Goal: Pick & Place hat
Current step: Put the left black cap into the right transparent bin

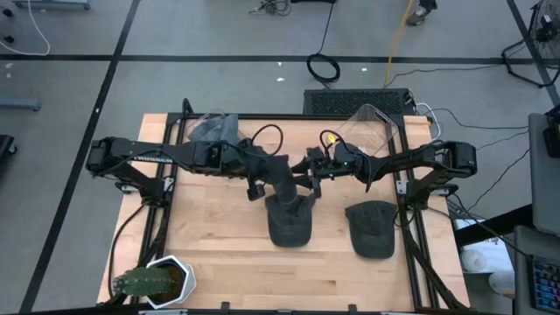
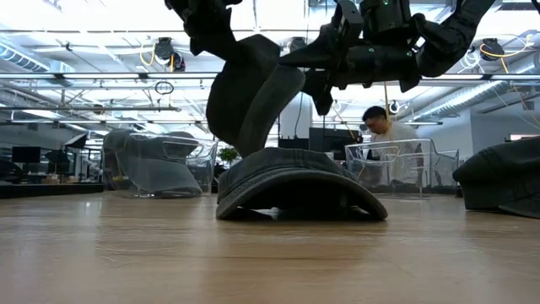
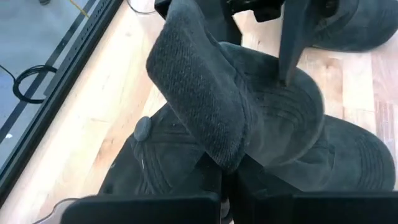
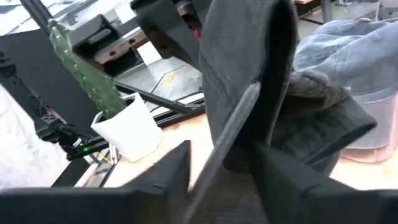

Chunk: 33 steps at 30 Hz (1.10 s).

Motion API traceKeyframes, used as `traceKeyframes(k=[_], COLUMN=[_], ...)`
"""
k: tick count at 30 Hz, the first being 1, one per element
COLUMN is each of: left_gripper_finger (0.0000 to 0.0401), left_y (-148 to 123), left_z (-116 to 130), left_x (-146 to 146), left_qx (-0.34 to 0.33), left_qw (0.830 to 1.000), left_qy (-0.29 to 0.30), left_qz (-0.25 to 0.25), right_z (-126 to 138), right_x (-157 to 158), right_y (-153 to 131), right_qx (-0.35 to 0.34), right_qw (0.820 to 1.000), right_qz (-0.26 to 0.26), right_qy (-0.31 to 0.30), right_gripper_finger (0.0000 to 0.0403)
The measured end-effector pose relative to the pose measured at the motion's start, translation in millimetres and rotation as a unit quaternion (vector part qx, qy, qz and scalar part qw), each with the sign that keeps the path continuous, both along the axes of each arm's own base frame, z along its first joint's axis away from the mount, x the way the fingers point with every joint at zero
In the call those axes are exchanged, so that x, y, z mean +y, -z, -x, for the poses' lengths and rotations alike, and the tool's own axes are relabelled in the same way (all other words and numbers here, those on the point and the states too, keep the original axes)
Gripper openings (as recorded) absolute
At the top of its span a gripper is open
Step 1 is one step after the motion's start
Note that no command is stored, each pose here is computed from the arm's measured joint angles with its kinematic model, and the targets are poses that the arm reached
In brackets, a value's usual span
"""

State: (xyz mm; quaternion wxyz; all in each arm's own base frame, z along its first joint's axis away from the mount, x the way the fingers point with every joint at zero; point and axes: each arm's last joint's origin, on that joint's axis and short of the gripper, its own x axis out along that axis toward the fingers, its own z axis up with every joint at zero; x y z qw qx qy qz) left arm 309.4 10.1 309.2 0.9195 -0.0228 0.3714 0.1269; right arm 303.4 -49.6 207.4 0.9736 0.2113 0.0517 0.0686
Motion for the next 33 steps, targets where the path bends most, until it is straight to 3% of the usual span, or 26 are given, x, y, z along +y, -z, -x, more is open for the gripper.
traceKeyframes(k=[4,6,11,20,26,29,33], left_gripper_finger=[0.0004,0.0008,0.0032,0.0055,0.0057,0.0057,0.0058], left_y=[-0.9,-1.1,-5.4,-56.0,-74.1,-71.5,-57.4], left_z=[-0.8,-1.0,-0.4,45.9,71.8,81.0,86.2], left_x=[-0.1,-0.2,-0.6,-5.8,-6.3,-6.2,-6.2], left_qx=[-0.007,-0.008,-0.024,-0.117,-0.149,-0.149,-0.152], left_qw=[1.0,1.0,1.0,0.993,0.987,0.986,0.986], left_qy=[0.001,0.002,0.007,0.031,0.051,0.059,0.061], left_qz=[0.001,0.001,0.009,0.004,-0.024,-0.036,-0.04], right_z=[0.3,0.4,2.6,37.3,76.6,98.0,126.1], right_x=[1.3,1.7,0.9,-3.7,0.2,2.8,1.8], right_y=[0.1,-0.7,-4.7,-51.2,-76.1,-71.5,-48.9], right_qx=[-0.004,-0.011,-0.016,-0.038,0.01,0.038,0.049], right_qw=[0.999,0.999,0.998,0.994,0.976,0.946,0.905], right_qz=[0.022,0.035,0.044,0.102,0.17,0.204,0.21], right_qy=[-0.024,-0.037,-0.037,0.009,0.136,0.248,0.366], right_gripper_finger=[0.004,0.0013,0.0005,0.0002,0.0002,0.0001,0.0001])
